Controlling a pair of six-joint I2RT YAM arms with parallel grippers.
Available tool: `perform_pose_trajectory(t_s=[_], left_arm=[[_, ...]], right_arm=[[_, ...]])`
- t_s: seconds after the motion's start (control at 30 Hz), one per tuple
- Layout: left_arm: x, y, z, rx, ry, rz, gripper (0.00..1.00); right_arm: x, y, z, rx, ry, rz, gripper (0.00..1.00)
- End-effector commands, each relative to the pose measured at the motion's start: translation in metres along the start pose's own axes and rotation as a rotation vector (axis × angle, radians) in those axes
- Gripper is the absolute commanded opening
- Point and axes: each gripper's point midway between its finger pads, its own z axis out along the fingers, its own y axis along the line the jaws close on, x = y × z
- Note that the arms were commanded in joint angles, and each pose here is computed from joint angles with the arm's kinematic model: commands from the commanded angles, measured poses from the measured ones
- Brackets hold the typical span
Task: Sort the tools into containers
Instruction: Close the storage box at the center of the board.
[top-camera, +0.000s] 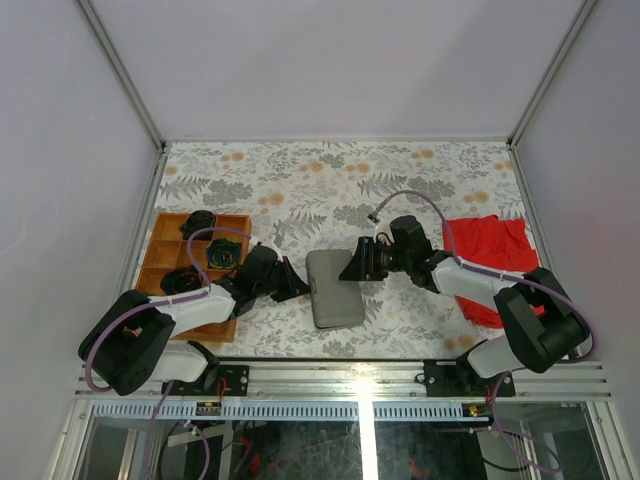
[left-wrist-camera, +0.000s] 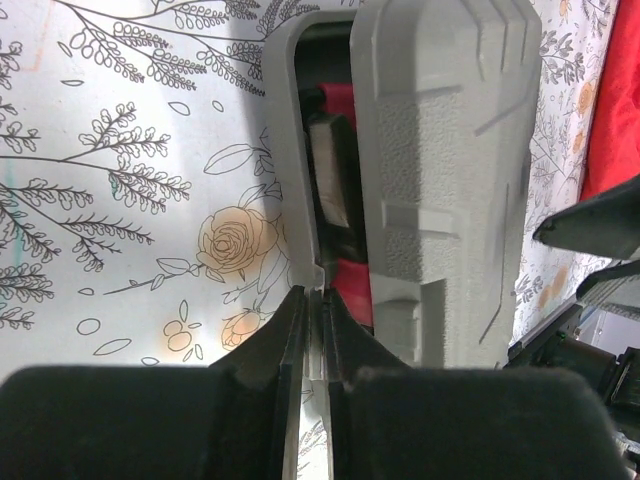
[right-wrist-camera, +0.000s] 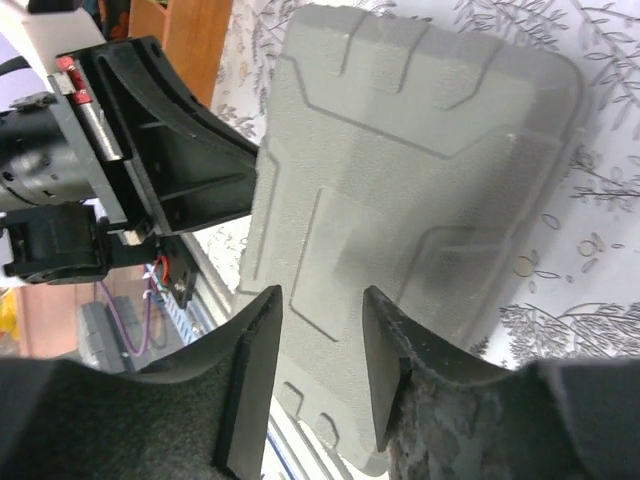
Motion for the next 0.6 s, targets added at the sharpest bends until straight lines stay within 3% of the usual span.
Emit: perform_pose_trajectory(t_s=[0.0, 0.23, 0.57], left_arm=[[0.014, 0.013, -0.003, -0.048, 0.054, 0.023, 0.00], [0.007, 0.009, -0.003, -0.056, 0.045, 0.044, 0.00], [-0.009, -0.017, -0.015, 0.007, 0.001, 0.069, 0.00]], right_arm=[[-0.020, -0.003, -0.009, 0.090, -0.095, -0.076, 0.49], [-0.025, -0.020, -0.024, 0.223, -0.149, -0.104, 0.68], [-0.034, -0.020, -0.037, 0.284, -0.180, -0.147, 0.76]])
